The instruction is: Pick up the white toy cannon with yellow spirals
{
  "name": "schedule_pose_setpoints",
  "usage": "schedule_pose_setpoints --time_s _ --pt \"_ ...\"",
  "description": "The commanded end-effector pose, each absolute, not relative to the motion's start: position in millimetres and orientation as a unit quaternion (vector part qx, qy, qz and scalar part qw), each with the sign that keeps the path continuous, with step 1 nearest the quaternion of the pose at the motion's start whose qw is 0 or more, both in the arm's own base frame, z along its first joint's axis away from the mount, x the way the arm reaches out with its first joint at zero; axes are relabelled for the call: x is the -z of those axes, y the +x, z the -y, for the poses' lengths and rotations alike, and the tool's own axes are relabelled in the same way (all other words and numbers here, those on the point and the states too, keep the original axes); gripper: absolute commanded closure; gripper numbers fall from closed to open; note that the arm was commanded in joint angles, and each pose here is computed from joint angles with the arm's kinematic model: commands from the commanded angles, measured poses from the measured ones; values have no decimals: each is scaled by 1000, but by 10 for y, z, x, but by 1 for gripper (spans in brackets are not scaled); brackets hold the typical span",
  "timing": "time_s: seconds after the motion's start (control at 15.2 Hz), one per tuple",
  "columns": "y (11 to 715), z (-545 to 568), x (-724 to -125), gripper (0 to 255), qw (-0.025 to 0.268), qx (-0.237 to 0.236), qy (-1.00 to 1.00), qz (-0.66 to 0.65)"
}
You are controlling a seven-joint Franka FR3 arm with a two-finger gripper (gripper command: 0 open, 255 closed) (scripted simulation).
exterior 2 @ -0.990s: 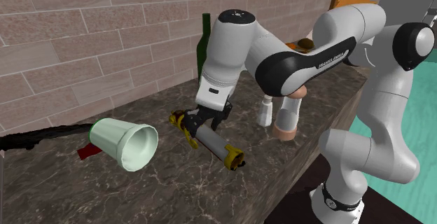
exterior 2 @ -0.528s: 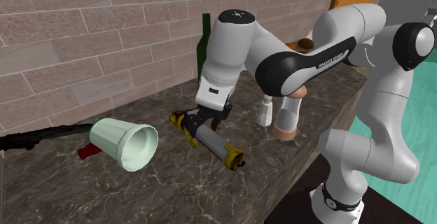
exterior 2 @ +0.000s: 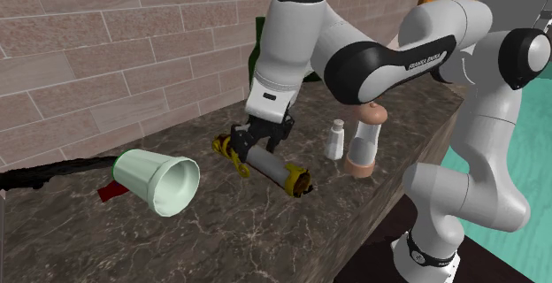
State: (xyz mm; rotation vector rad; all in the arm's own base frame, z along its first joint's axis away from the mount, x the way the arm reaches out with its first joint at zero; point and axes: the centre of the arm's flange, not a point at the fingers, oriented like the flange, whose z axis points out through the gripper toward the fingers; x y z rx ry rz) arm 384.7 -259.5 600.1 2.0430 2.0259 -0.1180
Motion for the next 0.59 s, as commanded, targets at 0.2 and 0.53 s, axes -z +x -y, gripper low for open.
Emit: schedule_pose_setpoints --time_s 0.2,0.53 --pt "3844 2598 -6267 255 131 40 703 -697" --pt "3844 2598 -6434 255 131 40 703 -697"
